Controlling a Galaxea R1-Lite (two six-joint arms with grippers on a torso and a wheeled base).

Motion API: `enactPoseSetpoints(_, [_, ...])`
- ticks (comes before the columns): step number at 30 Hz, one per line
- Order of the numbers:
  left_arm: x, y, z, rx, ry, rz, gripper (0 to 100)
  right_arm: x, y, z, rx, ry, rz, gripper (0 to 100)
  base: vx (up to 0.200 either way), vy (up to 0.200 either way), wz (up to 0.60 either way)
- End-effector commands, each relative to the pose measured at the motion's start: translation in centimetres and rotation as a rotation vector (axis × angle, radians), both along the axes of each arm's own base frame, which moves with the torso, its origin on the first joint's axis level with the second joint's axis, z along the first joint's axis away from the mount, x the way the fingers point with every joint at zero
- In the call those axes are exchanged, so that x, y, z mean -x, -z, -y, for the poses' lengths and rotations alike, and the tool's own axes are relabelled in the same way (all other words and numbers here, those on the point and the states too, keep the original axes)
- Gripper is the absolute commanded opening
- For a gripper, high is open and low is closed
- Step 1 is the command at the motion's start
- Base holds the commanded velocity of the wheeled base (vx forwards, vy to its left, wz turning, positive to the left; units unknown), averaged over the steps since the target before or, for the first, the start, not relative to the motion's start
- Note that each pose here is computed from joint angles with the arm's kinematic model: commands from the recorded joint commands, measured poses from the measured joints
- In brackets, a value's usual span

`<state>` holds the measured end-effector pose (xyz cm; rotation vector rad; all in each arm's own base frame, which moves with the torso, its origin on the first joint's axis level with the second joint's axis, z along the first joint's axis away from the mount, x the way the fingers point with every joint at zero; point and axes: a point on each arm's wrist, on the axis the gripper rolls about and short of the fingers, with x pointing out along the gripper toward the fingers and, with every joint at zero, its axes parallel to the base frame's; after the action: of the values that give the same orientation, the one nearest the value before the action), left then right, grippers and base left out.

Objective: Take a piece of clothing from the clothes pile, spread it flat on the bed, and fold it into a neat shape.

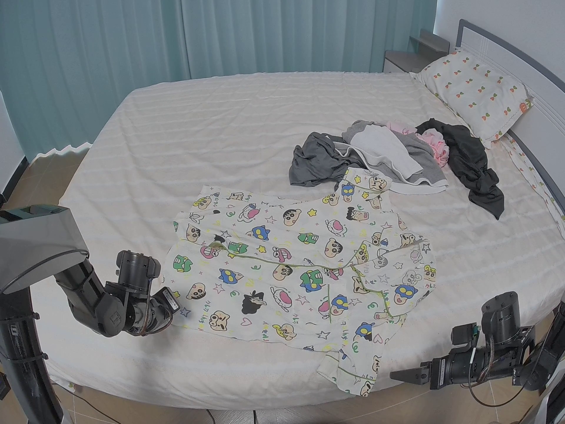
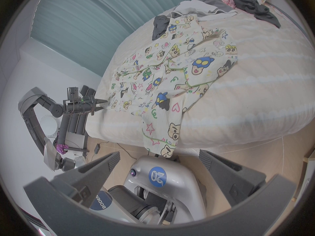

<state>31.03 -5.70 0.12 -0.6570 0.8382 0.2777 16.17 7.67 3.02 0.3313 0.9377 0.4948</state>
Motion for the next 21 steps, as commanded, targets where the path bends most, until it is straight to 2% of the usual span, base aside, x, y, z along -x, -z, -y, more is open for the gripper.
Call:
enactPoseSetpoints(1, [0.1, 0.3, -0.1, -0.004, -0.001, -0.009, 0, 0.3, 0.8, -0.5, 0.017, -0.032, -0.041, 100, 0.0, 0.0, 0.0])
enactPoseSetpoints(10, [0.0, -1.3, -1.9, -0.002, -0.055, 0.033, 0, 0.3, 1.1, -0.9, 0.021, -0.04, -0.027, 100, 0.0, 0.0, 0.0])
enactPoseSetpoints(21, [2.0, -1.5, -4.0, -0.041, -0.078, -0.001, 0, 0.2, 1.2, -0.9, 0.025, -0.041, -0.033, 100, 0.0, 0.0, 0.0])
